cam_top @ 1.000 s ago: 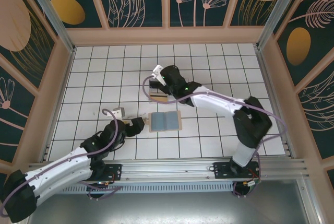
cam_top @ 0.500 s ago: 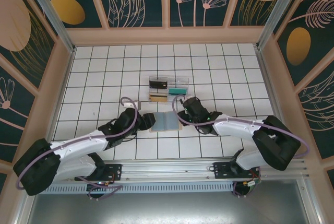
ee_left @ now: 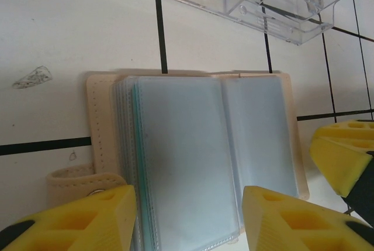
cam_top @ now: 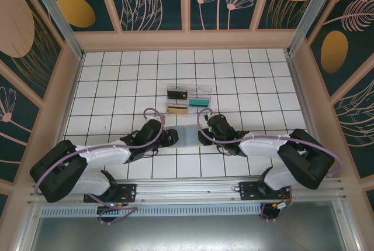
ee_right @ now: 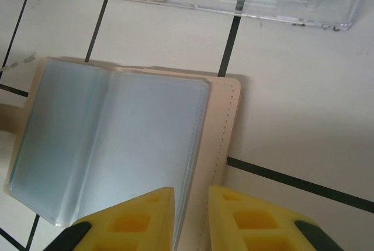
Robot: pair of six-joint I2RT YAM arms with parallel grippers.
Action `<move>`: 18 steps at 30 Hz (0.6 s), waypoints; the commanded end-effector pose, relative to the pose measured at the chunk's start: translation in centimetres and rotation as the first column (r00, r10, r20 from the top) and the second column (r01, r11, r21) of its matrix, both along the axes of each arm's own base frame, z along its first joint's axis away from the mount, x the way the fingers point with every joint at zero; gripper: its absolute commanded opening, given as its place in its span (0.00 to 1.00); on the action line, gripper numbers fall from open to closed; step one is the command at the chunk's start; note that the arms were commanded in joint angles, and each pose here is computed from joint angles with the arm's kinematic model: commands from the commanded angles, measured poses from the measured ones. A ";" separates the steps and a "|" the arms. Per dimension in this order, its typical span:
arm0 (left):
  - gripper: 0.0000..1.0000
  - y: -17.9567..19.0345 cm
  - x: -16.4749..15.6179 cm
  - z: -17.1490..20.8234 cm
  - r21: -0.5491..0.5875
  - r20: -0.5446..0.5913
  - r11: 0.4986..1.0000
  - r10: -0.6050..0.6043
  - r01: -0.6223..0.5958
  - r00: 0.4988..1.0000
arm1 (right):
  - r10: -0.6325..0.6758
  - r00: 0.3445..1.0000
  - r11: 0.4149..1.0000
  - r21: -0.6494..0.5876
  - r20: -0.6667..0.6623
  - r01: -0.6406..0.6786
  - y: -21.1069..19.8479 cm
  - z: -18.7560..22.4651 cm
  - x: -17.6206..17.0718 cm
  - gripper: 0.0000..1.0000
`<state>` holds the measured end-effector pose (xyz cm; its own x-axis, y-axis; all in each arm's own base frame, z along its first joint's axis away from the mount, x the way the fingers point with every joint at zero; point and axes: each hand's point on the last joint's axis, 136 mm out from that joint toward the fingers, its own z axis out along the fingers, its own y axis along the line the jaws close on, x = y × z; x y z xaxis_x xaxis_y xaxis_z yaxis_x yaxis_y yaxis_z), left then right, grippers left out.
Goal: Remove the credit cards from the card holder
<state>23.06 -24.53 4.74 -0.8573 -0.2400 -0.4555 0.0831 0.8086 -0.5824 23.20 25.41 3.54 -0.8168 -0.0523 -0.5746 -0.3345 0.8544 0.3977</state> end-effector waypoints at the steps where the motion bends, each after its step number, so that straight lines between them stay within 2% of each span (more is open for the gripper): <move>1: 0.51 -1.1 0.7 0.7 -0.029 0.018 0.999 -0.014 0.015 1.000 | -0.011 1.000 1.000 0.028 -0.018 0.012 0.3 -0.4 0.0 0.23; 12: 0.49 -1.5 0.4 -0.8 -0.019 -0.020 0.999 -0.036 0.036 0.999 | -0.011 0.999 1.000 0.014 -0.034 0.011 0.1 -0.8 -0.2 0.23; 18: 0.50 -2.4 0.2 -1.0 -0.055 -0.037 0.997 -0.064 0.061 0.997 | -0.007 0.999 1.000 0.016 -0.038 0.008 0.3 -0.8 -0.2 0.23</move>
